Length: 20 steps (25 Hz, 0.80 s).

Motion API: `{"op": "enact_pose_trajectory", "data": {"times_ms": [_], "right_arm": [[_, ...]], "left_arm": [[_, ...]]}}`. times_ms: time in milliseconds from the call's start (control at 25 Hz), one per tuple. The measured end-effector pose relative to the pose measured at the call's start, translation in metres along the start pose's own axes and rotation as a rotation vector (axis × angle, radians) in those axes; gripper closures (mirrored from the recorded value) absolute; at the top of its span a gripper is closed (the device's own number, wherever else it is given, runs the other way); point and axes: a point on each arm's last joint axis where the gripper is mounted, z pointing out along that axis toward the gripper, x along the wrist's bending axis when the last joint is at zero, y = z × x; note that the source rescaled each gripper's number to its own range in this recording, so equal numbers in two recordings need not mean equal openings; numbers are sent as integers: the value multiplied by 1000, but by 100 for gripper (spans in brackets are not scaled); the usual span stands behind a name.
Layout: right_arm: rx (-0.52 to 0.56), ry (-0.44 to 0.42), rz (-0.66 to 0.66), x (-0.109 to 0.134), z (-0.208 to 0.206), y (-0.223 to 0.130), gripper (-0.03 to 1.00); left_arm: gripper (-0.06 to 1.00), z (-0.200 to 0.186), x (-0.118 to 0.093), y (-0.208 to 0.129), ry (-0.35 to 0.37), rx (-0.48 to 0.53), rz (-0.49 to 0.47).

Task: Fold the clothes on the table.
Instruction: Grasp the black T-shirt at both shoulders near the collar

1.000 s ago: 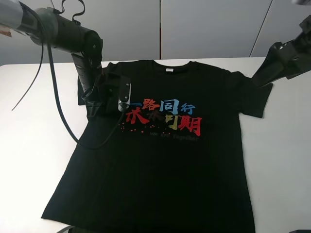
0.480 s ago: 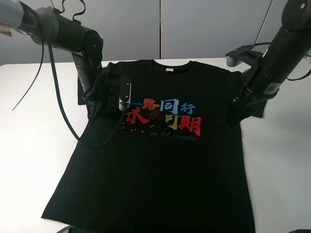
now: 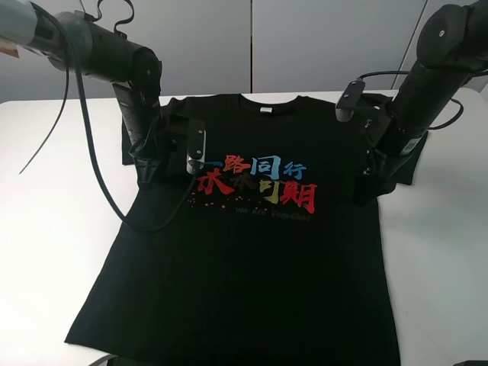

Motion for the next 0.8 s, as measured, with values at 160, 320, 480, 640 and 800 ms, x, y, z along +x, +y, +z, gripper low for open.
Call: {"op": "enact_pose_trajectory", "data": {"times_ms": [160,320,480,640,800], "right_arm": [[10,18,-84,3,9,5,-3],[28,43,-106,3,21,6,-3],[30,47,-112,1,28,6,-3],[45,82,-100,1,41,5,-3],[36,63,-103,1,42,5,-3]], "left_arm": [[94,0,0,0,1,-1,0],[94,0,0,0,1,-2,-1],[94,0,0,0,2,-3,-1],[94,0,0,0,2,-3,-1],[94,0,1,0,6,-5,-1]]}}
